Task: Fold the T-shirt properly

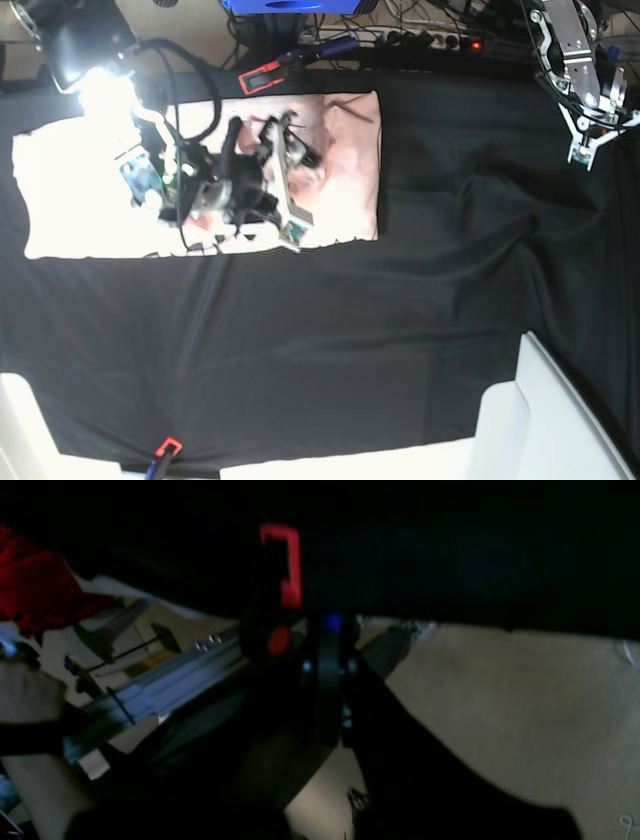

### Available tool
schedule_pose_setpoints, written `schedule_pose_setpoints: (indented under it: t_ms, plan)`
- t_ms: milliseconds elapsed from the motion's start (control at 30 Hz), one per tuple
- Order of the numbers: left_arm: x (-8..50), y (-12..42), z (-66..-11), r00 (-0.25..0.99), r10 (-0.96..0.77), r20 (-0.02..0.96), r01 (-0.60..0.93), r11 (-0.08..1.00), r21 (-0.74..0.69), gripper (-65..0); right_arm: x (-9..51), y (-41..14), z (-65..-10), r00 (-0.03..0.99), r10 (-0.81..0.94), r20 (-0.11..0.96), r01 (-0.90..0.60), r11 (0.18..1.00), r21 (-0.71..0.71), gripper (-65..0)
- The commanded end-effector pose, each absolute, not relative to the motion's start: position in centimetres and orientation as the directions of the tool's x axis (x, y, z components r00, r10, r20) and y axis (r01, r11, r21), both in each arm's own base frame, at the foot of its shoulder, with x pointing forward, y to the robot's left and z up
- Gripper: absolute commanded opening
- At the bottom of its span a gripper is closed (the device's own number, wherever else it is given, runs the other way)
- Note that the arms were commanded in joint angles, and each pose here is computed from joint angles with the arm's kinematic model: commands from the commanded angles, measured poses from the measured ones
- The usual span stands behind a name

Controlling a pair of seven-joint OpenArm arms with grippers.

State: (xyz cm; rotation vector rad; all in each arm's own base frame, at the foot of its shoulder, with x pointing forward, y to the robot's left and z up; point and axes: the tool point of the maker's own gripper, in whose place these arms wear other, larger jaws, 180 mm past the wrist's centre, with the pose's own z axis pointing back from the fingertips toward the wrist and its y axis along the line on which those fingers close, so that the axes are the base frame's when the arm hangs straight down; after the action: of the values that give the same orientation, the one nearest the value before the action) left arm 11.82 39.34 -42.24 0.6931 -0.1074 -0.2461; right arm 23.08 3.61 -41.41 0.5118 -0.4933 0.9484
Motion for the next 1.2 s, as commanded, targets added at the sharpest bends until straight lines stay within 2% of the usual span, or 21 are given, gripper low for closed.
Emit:
schedule_pose_setpoints:
  t_ms: [0, 167, 367, 500, 567, 1167]
  plan:
    - [12.4, 40.2, -41.1, 0.964, -0.266, 0.023, 0.181, 0.714, 0.677, -65.0, 24.1, 4.1, -40.2, 0.469, 0.611, 0.638, -0.861, 0.477, 0.176, -23.8]
    - [12.4, 40.1, -41.1, 0.964, -0.265, 0.027, 0.178, 0.717, 0.673, -65.0, 25.2, 3.8, -39.9, 0.459, 0.613, 0.643, -0.862, 0.483, 0.155, -23.8]
    - [12.4, 40.1, -41.2, 0.964, -0.267, 0.024, 0.181, 0.716, 0.674, -65.0, 25.9, 2.5, -42.7, 0.522, 0.632, 0.573, -0.835, 0.515, 0.193, -25.0]
    - [12.4, 40.1, -41.2, 0.964, -0.267, 0.024, 0.181, 0.716, 0.674, -65.0, 26.1, 2.8, -42.6, 0.520, 0.615, 0.593, -0.834, 0.515, 0.198, -39.2]
    - [12.4, 40.1, -41.2, 0.964, -0.267, 0.024, 0.181, 0.716, 0.674, -65.0, 26.1, 2.8, -42.6, 0.520, 0.615, 0.593, -0.834, 0.515, 0.198, -44.0]
    - [12.5, 39.9, -41.3, 0.963, -0.269, 0.028, 0.182, 0.719, 0.670, -65.0, 25.9, 2.8, -42.7, 0.524, 0.614, 0.590, -0.833, 0.515, 0.203, -44.3]
